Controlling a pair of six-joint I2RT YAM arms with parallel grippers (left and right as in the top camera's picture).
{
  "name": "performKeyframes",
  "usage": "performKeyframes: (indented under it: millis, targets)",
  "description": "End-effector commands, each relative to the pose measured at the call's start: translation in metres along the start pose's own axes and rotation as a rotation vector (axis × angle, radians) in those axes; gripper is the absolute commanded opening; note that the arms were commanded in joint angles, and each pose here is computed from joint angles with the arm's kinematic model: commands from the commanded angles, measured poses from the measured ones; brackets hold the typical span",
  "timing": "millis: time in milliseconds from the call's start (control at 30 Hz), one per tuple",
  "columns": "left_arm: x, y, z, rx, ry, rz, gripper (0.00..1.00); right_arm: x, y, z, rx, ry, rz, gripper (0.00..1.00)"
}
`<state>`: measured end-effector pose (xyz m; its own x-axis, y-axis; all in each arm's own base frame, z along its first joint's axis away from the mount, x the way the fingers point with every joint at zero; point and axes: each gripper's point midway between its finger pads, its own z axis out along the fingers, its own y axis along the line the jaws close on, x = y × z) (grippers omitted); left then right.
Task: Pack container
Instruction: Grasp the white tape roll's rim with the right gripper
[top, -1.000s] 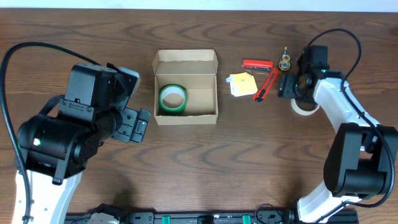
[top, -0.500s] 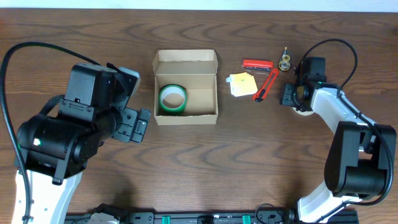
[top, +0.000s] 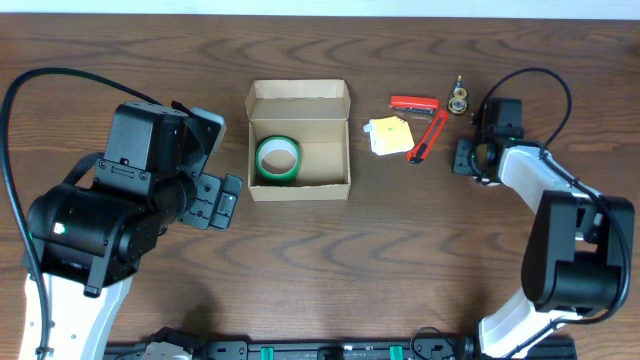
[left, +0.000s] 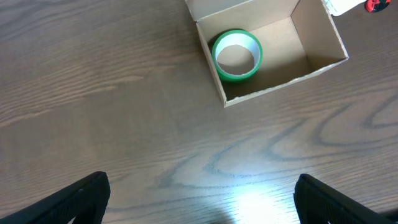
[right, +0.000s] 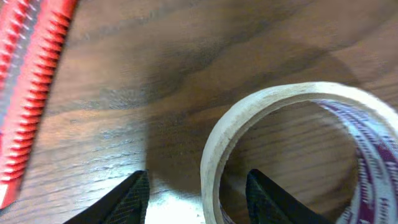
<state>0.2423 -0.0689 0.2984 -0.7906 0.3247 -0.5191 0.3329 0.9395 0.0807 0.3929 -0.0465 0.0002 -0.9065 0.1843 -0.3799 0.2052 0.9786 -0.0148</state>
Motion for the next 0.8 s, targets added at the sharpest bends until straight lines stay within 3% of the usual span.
performKeyframes:
  millis: [0,67,100,233,367,567,767]
  targets:
    - [0.000,0.001,0.000,-0.007,0.002,-0.005,0.95,0.010,-0.003,0.010,0.008,0.034,-0.007,0.46]
    - [0.000,0.001,0.000,-0.007,0.002,-0.005,0.95,0.010,-0.004,0.010,0.009,0.034,-0.007,0.40]
    - [0.000,0.001,0.000,-0.007,0.002,-0.005,0.95,0.010,-0.003,0.010,0.008,0.032,-0.007,0.30]
    - [0.000,0.001,0.000,-0.007,0.002,-0.005,0.95,0.010,-0.003,0.010,0.008,0.031,-0.001,0.11]
    - [0.000,0.001,0.000,-0.007,0.002,-0.005,0.95,0.007,-0.001,0.007,-0.004,0.030,0.023,0.01]
    - [0.000,0.001,0.000,-0.007,0.002,-0.005,0.95,-0.018,0.018,-0.024,-0.067,0.010,0.011,0.01]
    - [0.000,0.001,0.000,-0.007,0.002,-0.005,0.95,-0.073,0.079,-0.096,-0.220,-0.153,-0.080,0.01]
